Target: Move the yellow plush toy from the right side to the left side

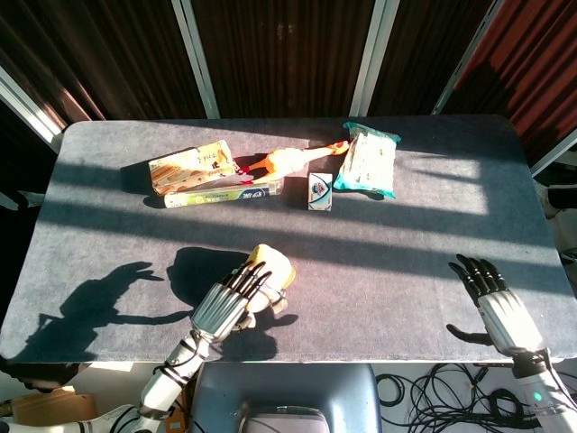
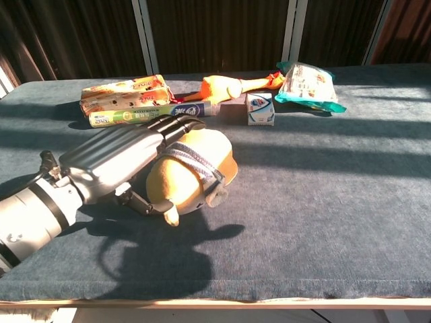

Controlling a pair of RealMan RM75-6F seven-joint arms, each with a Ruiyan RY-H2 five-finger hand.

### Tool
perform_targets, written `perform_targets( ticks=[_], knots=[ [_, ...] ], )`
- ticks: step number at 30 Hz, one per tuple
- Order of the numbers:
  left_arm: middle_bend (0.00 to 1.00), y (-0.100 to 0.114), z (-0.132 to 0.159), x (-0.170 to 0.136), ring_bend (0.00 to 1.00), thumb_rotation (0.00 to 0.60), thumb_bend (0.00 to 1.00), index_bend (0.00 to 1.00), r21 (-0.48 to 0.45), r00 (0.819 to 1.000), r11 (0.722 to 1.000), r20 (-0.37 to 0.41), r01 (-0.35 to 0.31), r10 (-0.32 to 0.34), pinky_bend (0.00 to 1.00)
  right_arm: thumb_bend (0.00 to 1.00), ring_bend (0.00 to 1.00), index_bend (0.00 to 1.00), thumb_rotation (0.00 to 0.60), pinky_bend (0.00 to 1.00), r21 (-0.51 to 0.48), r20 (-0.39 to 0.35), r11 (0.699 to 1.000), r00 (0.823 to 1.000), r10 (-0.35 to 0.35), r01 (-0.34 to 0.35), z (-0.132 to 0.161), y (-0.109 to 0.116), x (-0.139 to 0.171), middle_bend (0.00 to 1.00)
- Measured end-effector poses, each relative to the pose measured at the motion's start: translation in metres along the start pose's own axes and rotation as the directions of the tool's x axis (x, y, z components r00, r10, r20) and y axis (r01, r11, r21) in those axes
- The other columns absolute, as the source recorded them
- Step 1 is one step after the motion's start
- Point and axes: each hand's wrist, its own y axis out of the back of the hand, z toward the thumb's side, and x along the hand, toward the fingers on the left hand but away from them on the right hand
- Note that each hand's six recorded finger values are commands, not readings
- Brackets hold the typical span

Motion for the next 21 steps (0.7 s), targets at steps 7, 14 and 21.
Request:
perform_targets(
  ticks=[7, 14, 21],
  knots=[
    [0.00, -0.022, 0.008, 0.020, 0.10, 0.600, 0.23, 0.00, 0.045, 1.000, 0.999, 0.003, 0.025, -0.026, 0.41, 0.06, 0.00, 0.00, 0.600, 0.01, -0.021, -0.003, 1.000, 1.000, -0.002, 0.002, -0.003, 0.004, 0.002, 0.00],
    [0.00, -0.047, 0.010, 0.027, 0.14, 0.600, 0.26, 0.00, 0.038, 0.995, 0.994, -0.041, 0.098, -0.096, 0.34, 0.06, 0.00, 0.00, 0.600, 0.01, -0.023, -0.004, 1.000, 1.000, 0.011, -0.011, -0.004, 0.003, 0.002, 0.00],
    [0.40, -0.068, 0.007, 0.029, 0.55, 0.600, 0.36, 0.28, 0.112, 0.988, 0.986, -0.099, 0.126, -0.115, 0.68, 0.06, 0.00, 0.00, 0.600, 0.01, -0.027, -0.020, 0.999, 0.999, 0.035, -0.035, -0.003, 0.002, 0.003, 0.00]
  ],
)
